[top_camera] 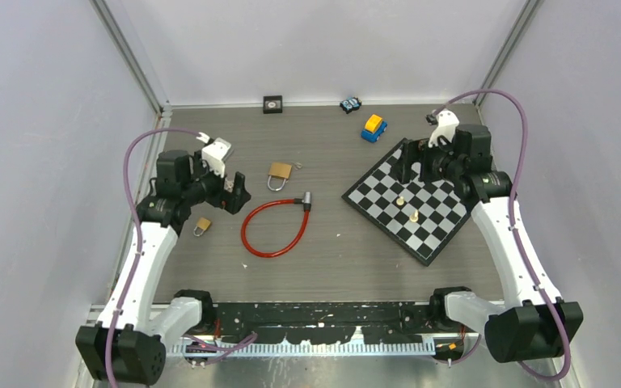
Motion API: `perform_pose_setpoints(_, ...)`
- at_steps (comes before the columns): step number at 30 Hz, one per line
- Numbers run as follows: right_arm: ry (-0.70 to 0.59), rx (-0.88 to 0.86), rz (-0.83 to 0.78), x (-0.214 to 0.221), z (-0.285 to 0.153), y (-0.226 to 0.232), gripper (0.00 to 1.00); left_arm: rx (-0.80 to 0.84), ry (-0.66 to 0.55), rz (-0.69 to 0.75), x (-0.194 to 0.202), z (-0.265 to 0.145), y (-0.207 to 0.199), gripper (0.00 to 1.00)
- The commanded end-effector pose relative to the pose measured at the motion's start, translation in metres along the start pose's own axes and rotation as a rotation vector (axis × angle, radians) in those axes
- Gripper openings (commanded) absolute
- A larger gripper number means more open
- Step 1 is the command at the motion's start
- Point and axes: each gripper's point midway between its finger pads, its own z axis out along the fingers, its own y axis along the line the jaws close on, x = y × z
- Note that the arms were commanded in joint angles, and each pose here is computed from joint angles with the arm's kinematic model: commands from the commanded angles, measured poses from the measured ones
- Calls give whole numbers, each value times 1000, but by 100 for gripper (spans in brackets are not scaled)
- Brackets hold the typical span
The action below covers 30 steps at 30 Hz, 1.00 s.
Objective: Unlock with the key
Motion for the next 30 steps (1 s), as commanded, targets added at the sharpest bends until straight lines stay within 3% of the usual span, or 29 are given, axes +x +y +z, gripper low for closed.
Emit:
perform_pose_setpoints(1, 36, -138, -80, -5, 4, 37, 100, 120, 159, 114, 18, -2, -13, 98)
perform_pose_setpoints(10, 90, -200, -172, 22, 7, 49, 100, 23, 482, 192, 86, -2, 19, 94)
perform_pose_setpoints(17, 126, -192, -190, 33, 15, 44, 100, 41, 465, 119, 81, 7, 14, 92)
perform_pose_setpoints(23, 141, -186, -190, 38, 21, 41, 100, 139, 473, 132, 88, 58, 6, 84)
perform_pose_setpoints(30, 165, -177, -184, 45, 27, 38, 100, 152, 612, 278, 100, 139, -1, 67)
